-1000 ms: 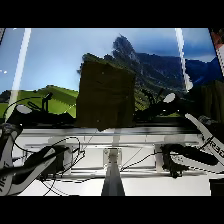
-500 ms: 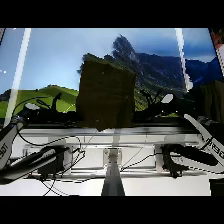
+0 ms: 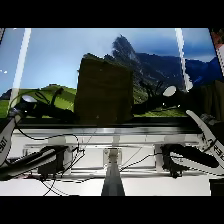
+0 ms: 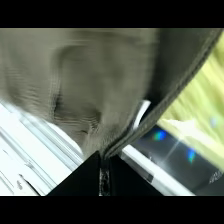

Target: Fold the clothes and pants, and hang the long-sleeved shirts on hangers.

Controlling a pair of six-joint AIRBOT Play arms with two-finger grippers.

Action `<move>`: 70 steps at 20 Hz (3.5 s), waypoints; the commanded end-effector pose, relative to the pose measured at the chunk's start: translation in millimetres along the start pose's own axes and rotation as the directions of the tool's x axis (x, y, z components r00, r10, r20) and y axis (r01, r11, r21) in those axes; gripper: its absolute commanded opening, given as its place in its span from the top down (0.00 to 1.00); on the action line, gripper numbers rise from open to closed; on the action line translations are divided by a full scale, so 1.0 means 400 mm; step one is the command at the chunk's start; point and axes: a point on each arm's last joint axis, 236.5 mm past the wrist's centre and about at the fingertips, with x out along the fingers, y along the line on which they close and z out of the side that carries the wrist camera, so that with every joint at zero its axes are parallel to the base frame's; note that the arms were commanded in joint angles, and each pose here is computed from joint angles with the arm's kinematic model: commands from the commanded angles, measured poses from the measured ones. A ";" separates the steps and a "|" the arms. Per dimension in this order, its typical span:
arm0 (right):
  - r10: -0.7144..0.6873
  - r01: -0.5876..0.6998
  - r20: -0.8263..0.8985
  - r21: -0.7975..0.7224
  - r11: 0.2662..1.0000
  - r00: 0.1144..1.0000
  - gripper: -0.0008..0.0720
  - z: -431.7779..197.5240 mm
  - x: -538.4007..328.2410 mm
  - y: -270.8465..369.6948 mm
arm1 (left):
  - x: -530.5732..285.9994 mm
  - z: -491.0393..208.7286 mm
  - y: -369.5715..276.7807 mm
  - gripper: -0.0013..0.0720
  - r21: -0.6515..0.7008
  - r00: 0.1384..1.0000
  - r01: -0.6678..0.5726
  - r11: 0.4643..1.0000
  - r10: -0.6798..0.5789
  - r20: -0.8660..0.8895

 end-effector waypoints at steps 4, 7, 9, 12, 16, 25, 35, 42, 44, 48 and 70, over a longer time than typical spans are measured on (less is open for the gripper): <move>0.050 0.088 0.387 -0.332 0.939 0.921 0.94 0.258 -0.321 0.268 | -0.260 0.234 -0.315 0.96 0.404 0.963 0.017 0.915 -0.124 0.241; 0.130 0.180 0.568 -0.457 0.871 0.813 0.94 0.305 -0.525 0.442 | -0.447 0.316 -0.552 0.96 0.607 0.862 -0.197 0.770 -0.159 0.482; 0.204 0.215 0.633 -0.520 0.827 0.746 0.94 0.288 -0.637 0.552 | -0.573 0.326 -0.698 0.96 0.631 0.738 -0.416 0.655 -0.163 0.655; 0.352 0.195 0.664 -0.604 0.773 0.659 0.94 0.222 -0.760 0.707 | -0.730 0.288 -0.865 0.96 0.520 0.481 -0.648 0.556 -0.231 0.846; 0.522 0.104 0.621 -0.695 0.711 0.584 0.94 0.109 -0.841 0.844 | -0.777 0.153 -1.000 0.96 0.465 0.350 -0.755 0.463 -0.316 0.882; 0.331 -0.066 0.618 -0.411 0.909 0.713 0.94 0.207 -0.674 0.666 | -0.626 0.268 -0.610 0.96 0.272 0.524 -0.567 0.777 0.086 0.847; -0.083 -0.054 0.709 0.169 0.984 0.701 0.94 0.595 -0.305 0.081 | -0.251 0.689 -0.156 0.96 0.000 0.640 -0.323 0.946 0.218 0.737; -0.170 0.123 0.242 0.197 0.973 0.955 0.94 0.300 -0.266 -0.101 | -0.043 0.318 -0.186 0.96 0.186 0.981 -0.181 0.966 0.163 0.108; -0.215 0.210 0.035 0.106 0.972 0.976 0.94 0.177 -0.244 -0.127 | -0.019 0.203 -0.196 0.96 0.168 0.988 -0.117 0.979 0.131 -0.077; -0.246 0.243 0.038 0.069 0.968 0.969 0.13 0.159 -0.205 -0.170 | 0.057 0.178 -0.169 0.31 0.152 0.984 -0.128 0.980 0.144 -0.102; -0.065 0.094 -0.120 0.257 0.962 0.991 0.03 0.320 -0.091 -0.337 | 0.132 0.220 -0.171 0.04 0.111 0.992 -0.091 0.990 0.100 -0.075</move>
